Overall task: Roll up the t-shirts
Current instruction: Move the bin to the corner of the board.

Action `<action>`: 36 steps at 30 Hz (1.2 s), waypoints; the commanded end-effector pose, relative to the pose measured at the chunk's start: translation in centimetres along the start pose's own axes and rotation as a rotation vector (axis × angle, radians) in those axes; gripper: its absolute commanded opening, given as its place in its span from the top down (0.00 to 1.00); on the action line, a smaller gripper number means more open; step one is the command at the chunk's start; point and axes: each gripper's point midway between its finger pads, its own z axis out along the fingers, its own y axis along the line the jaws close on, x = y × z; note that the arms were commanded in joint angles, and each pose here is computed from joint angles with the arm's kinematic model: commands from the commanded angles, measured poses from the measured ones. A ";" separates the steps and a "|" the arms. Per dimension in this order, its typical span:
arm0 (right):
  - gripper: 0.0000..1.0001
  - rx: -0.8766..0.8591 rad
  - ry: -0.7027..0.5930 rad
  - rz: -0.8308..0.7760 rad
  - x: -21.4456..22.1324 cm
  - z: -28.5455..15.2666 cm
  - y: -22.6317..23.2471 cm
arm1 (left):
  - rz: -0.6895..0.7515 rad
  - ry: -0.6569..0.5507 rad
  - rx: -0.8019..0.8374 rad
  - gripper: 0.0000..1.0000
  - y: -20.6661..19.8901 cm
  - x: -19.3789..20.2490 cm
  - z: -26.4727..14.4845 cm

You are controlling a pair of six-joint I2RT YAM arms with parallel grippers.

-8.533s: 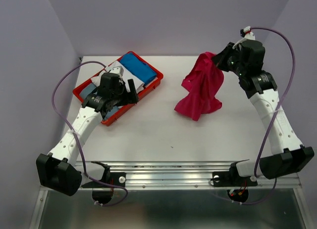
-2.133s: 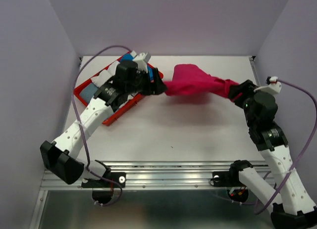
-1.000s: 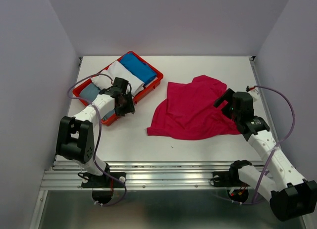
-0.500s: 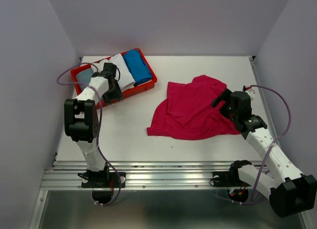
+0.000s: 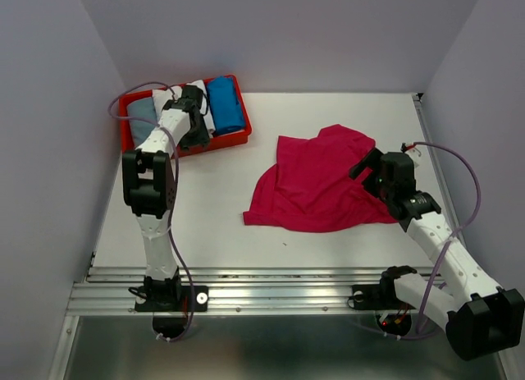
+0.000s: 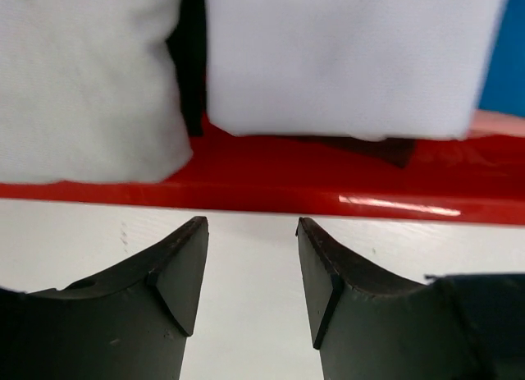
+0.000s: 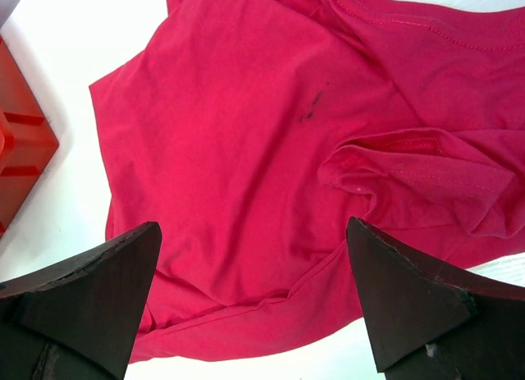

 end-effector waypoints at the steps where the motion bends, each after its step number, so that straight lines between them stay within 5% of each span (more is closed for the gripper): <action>1: 0.00 -0.027 -0.024 0.000 -0.8 0.4 0.9 | 0.037 -0.176 0.140 0.41 -3.6 -1.8 -7.1; 9: 0.00 -0.011 0.074 -0.042 1.6 1.5 0.3 | 0.150 -0.098 0.414 0.41 -12.9 10.2 -13.2; 15: 0.00 -0.014 0.108 -0.052 2.3 1.5 0.2 | 0.281 0.012 0.439 0.41 -16.5 17.6 -12.3; 26: 0.00 -0.028 0.136 -0.063 2.9 1.0 0.1 | 0.381 0.120 0.345 0.36 -14.8 23.8 -8.5; 36: 0.00 -0.014 0.181 -0.077 4.0 0.9 -0.5 | 0.245 0.086 0.288 0.35 -10.1 24.4 -11.2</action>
